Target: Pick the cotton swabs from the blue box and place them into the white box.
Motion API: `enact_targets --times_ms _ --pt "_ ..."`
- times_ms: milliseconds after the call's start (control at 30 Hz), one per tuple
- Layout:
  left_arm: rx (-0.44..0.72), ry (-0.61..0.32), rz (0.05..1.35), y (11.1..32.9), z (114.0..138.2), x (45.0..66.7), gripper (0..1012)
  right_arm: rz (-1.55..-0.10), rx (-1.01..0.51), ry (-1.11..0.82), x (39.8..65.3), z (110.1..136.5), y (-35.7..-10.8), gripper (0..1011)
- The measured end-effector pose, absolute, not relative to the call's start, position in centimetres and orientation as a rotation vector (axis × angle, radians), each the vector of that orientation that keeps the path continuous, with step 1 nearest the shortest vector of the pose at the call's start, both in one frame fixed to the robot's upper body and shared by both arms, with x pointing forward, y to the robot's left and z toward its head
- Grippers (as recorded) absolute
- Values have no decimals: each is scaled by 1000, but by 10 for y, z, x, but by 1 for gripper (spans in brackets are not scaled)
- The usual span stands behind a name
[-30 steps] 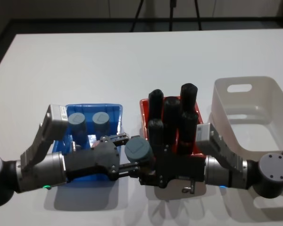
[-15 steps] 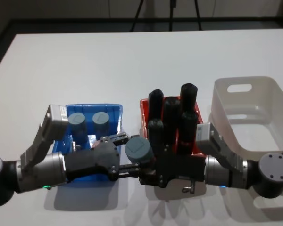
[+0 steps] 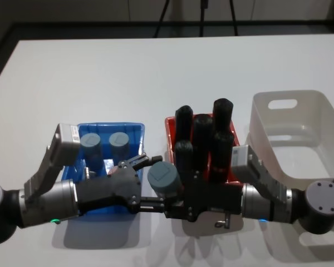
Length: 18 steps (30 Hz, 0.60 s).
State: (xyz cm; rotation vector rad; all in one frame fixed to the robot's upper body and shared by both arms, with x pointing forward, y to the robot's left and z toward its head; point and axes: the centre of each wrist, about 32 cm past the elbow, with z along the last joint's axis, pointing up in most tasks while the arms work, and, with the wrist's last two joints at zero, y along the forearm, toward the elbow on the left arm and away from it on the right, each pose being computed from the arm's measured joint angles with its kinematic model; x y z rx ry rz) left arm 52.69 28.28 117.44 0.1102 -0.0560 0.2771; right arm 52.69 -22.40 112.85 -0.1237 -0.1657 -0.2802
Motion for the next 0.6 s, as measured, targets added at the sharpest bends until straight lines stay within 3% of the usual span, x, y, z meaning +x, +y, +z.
enact_targets --times_ms 600 --pt "110 -56 278 283 1174 527 1001 -283 -117 -164 524 1128 -229 617"
